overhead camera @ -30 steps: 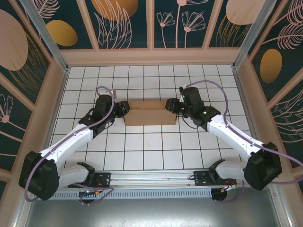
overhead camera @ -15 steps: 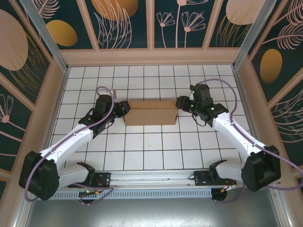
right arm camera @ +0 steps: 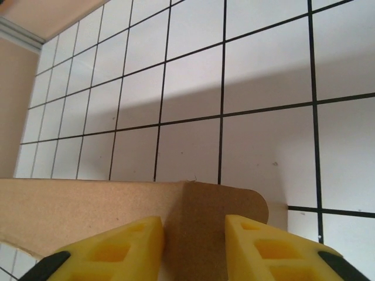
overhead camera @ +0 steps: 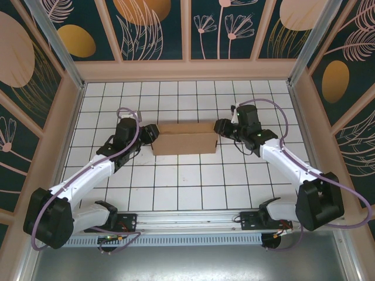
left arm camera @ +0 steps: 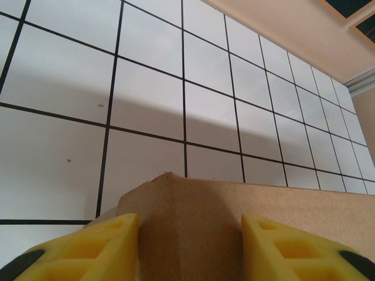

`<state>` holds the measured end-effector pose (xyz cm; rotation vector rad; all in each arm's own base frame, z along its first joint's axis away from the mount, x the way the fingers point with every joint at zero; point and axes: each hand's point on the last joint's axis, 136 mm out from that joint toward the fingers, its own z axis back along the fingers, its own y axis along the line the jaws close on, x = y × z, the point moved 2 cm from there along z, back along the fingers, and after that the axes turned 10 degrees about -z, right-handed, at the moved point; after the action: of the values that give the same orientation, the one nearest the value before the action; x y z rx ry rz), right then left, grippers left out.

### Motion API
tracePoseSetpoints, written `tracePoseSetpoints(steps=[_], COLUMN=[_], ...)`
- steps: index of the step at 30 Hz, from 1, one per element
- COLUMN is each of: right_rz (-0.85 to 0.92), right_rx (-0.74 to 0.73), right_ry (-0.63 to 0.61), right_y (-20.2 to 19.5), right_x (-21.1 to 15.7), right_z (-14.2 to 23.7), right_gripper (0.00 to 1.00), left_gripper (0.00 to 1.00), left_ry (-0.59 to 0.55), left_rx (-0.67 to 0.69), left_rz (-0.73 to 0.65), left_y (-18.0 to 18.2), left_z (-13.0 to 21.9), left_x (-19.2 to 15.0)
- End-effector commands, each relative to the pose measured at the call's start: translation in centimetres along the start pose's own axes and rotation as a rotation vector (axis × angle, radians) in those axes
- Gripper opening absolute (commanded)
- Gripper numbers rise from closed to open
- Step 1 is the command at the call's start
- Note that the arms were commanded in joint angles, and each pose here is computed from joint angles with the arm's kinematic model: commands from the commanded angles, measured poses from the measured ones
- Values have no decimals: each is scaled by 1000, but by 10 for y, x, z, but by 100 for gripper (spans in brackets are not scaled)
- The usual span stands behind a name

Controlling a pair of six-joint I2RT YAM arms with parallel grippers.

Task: Fold the paper box

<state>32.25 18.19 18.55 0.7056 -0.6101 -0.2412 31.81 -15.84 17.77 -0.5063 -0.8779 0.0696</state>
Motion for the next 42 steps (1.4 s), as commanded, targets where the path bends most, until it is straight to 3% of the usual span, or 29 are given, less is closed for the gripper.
tracePoseSetpoints(steps=[1,3,6,9,14,16,18,20,22,24,25,27,29,31,34,38,42], right_rz=[-39,-25,6,53,136,198,282,412,585,804,898,1013,1156,1283,1422,1502,1524], right_rx=[8,14,29,37,6,-19,-30,37,141,224,240,252,260,261,236,214,237], right_ry=[109,72,33,3,-62,-116,-176,-207,-264,-353,-396,-425,-398,-365,-321,-188,-121], right_y=[-10,-5,5,17,28,34,43,59,75,87,88,90,90,86,67,39,36], right_x=[-21,-8,10,23,45,59,71,73,66,54,50,46,39,30,28,26,24], right_z=[-1,9,22,29,41,53,65,75,86,99,104,107,104,98,85,63,53], right_gripper=[40,46,50,59,64,63,56,53,42,38,38,39,40,40,42,46,46], left_gripper=[51,64,75,78,84,86,80,75,67,57,62,71,68,69,77,84,87], left_ry=[89,61,10,-12,-47,-99,-142,-194,-262,-339,-344,-359,-319,-297,-255,-162,-147], left_rx=[-54,-6,46,52,99,137,154,123,44,20,-75,-140,-195,-121,-90,-165,-246], left_rz=[-6,-37,-92,-124,-183,-246,-339,-475,-638,-711,-831,-872,-961,-1010,-1152,-1361,-1306], left_y=[-10,-8,-9,-15,-20,-22,-26,-37,-51,-59,-72,-81,-89,-78,-64,-51,-31], left_z=[4,12,25,30,37,49,60,71,81,90,95,106,110,103,98,87,84], left_x=[-17,-4,19,33,57,77,92,102,104,110,101,96,88,88,70,33,31])
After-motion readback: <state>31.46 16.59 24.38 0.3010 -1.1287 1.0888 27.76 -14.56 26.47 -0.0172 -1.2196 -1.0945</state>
